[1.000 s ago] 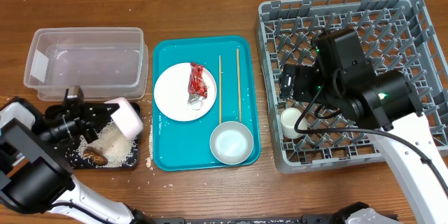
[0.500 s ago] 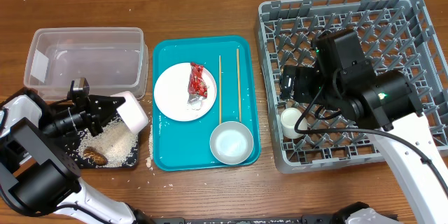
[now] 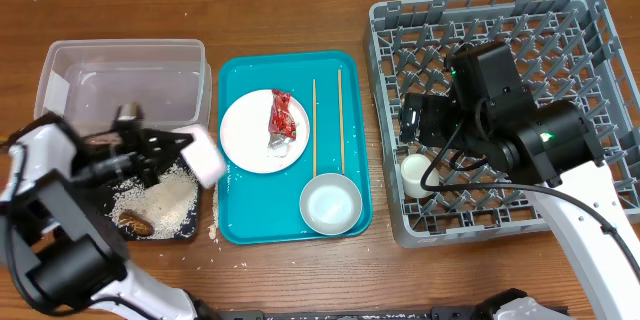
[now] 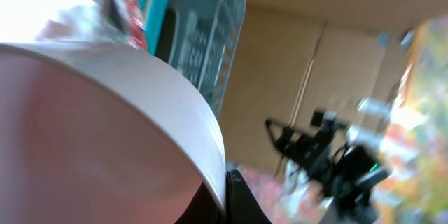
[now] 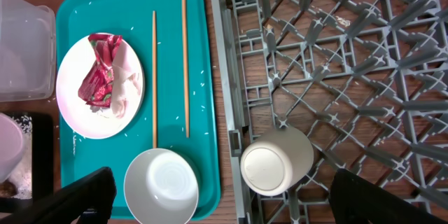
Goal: Sort waste into correct bins and load items into the dishwasher
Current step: 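Tip the pink plate over the black tray to dump rice and scraps, then set the emptied pink plate back on the teal tray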
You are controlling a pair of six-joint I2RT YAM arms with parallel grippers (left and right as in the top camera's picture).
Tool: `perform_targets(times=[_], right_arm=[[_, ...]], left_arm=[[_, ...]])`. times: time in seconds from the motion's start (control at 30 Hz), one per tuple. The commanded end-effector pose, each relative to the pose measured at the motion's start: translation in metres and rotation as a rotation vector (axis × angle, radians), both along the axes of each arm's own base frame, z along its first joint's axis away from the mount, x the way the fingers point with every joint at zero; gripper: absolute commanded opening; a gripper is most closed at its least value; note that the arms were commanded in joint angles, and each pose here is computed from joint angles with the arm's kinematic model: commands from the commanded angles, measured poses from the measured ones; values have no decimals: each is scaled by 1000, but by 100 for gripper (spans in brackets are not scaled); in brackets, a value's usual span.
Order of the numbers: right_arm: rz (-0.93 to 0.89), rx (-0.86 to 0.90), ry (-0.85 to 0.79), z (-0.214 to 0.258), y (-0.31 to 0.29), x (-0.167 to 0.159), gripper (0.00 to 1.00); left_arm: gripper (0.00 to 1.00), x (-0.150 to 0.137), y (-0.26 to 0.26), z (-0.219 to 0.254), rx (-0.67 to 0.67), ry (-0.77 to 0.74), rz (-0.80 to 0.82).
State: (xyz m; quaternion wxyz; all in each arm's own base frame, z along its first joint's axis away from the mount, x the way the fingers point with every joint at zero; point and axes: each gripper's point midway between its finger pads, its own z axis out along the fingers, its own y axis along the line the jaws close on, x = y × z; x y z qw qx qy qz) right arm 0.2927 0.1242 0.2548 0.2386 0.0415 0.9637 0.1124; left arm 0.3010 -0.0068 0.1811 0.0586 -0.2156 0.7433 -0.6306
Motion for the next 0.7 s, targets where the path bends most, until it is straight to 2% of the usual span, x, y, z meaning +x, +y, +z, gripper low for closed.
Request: perform_targets(times=[0.0,0.13,0.2,0.27,0.37,0.57,0.67], right_arm=[[4,11,-22,8,1,0,100],[4,10,-18,7,1,0,100],[4,10,-18,7,1,0,100],[4,10,-18,7,1,0,100],[4,10,-17,7,1,-1,100],[4,10,-19,7,1,0,100],[4,10,-18,7,1,-1,100]], left_arm=[[4,-9,-37,26,87,-146,-131],[4,-25,-69,18,230,-87,-277],[4,-31,-71,-2,419,36,-313],[4,-38,-60,-24,700,173,-289],[4,-48,-52,-29,987,241,-238],[5,-57,-71,-49,1298,265,-194],[6,-60,-84,-69,1381,254,-168]])
